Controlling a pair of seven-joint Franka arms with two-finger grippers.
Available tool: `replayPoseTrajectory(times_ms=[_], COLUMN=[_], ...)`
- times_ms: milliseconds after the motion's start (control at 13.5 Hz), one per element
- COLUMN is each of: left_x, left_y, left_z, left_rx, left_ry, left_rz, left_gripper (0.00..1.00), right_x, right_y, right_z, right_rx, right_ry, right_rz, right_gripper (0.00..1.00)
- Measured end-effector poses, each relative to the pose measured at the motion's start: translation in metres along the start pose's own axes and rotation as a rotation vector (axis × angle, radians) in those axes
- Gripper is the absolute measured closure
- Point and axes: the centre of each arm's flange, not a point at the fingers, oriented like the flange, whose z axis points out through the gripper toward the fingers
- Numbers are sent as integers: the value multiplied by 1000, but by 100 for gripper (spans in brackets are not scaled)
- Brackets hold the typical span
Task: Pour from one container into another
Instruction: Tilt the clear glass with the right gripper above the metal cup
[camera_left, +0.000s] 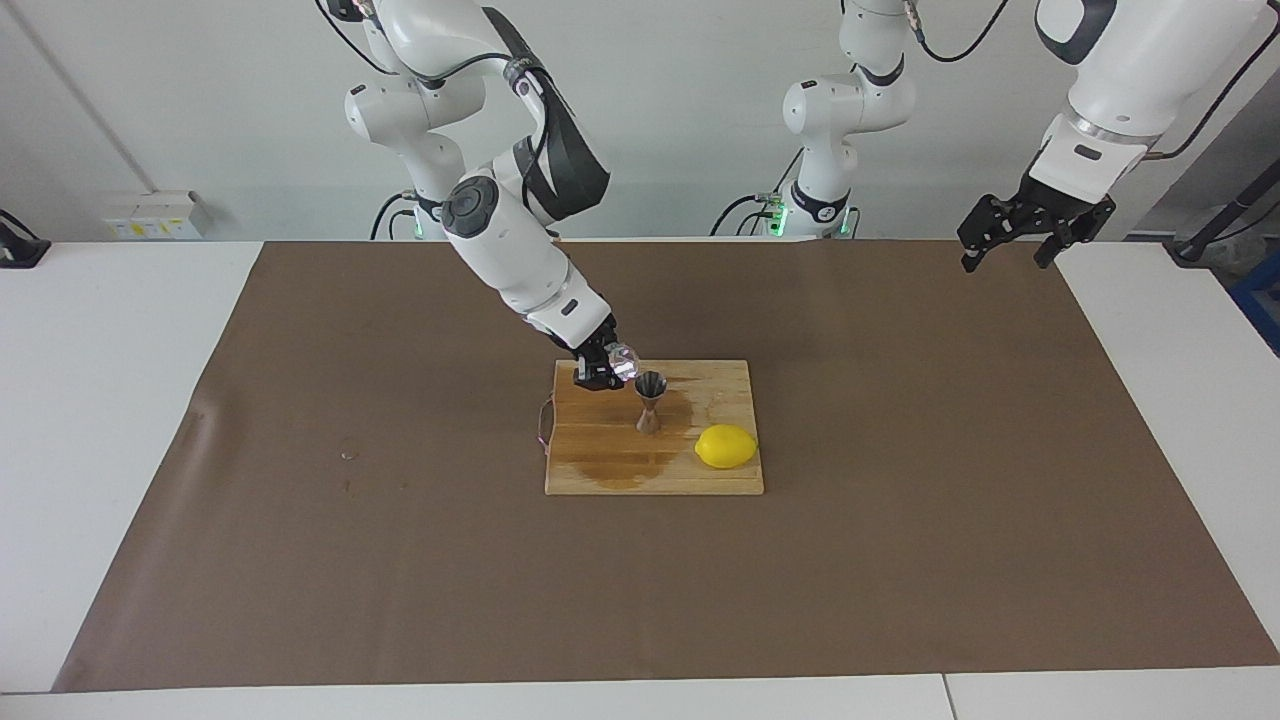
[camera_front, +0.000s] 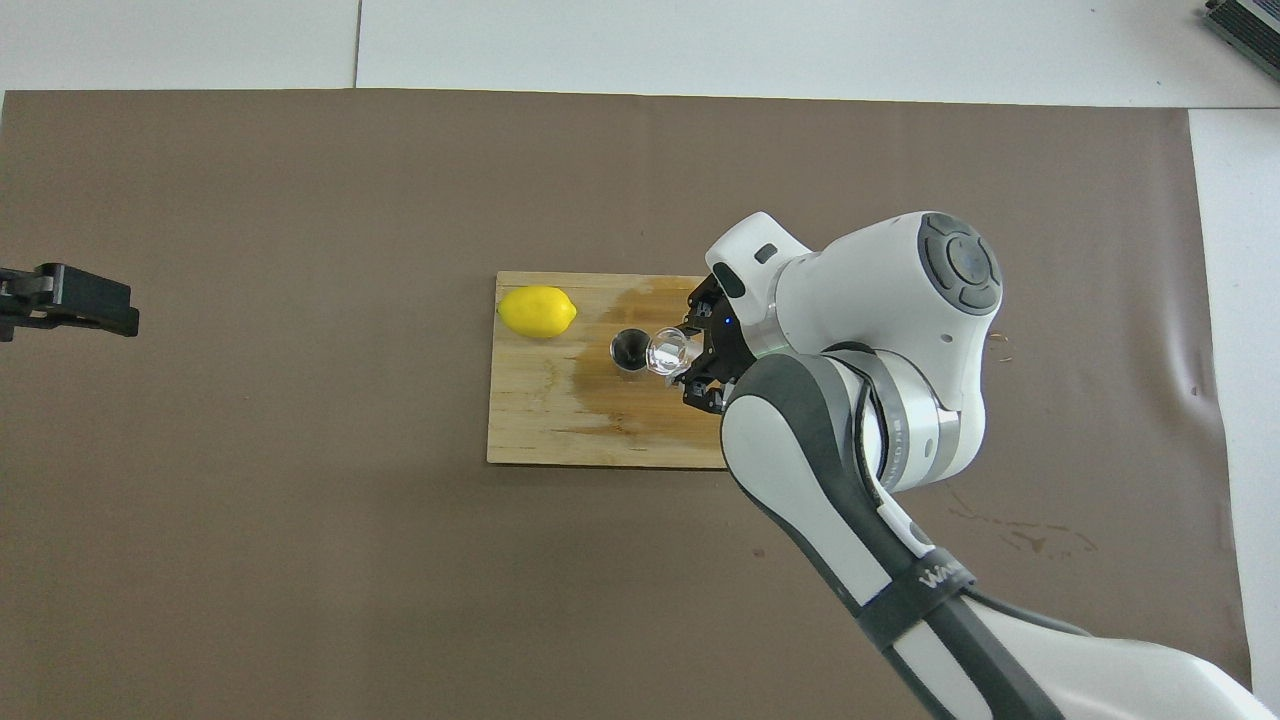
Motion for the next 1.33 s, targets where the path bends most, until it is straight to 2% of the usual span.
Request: replayPoseTrajectory(times_ms=[960, 1329], left_x=[0, 0], left_y=[0, 0], left_z=[0, 0], left_rx=[0, 0], left_ry=[0, 0], left_rz=[0, 0], left_gripper=[0, 0], right_x=[7, 7], right_y=[5, 10], right_z=[6, 10], right_rx=[-68, -80], right_ry=[19, -2], right_rz=[130, 134], right_gripper=[51, 51])
